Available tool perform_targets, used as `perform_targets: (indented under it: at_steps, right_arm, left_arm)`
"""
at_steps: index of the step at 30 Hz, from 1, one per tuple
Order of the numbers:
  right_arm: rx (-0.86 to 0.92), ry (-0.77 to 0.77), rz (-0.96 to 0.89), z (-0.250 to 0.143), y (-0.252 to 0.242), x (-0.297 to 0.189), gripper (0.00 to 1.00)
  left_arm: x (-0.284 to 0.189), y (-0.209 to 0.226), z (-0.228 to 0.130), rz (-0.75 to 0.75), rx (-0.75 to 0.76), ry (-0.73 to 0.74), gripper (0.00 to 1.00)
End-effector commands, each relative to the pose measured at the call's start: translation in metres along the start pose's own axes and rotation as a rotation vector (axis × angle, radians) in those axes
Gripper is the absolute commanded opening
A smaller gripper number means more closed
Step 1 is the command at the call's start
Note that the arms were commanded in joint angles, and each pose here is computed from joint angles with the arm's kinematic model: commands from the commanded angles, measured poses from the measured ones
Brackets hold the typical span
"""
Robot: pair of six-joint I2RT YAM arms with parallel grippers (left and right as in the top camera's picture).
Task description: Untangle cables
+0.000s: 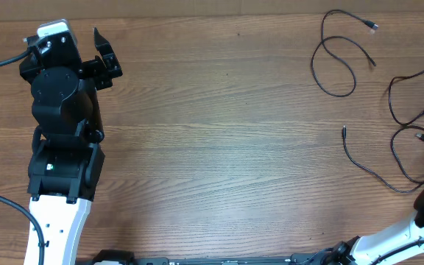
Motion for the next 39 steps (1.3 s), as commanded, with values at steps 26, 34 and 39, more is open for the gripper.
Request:
perform_targets:
  at_steps: [26, 34, 39]
  right_arm:
    - [-0.400, -0.612, 0.410, -0.153, 0.052, -0.294, 0.82]
    - [-0.441, -0.678, 0.505, -0.216, 0.012, -0.316, 1.00]
    - [-0.445, -0.704, 0.554, -0.238, -0.004, -0.321, 1.00]
  left_arm:
    - [-0.144, 0.027, 0.089, -0.179, -0.148, -0.342, 1.00]
    - [-0.162, 0.037, 0.072, -0.182, -0.120, -0.263, 1.00]
    - [-0.154, 0.047, 0.028, -0.109, -0.034, -0.033, 0.99]
Point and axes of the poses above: each gripper's point midway between its finger pads, its own x axis out along the fingers, its own y axis along the line the jaws close on, z = x × y, the point moved 6 cm from there along -x, back along the fingers, and after that the axes turned 12 degrees about -x, right-handed, at the moved point
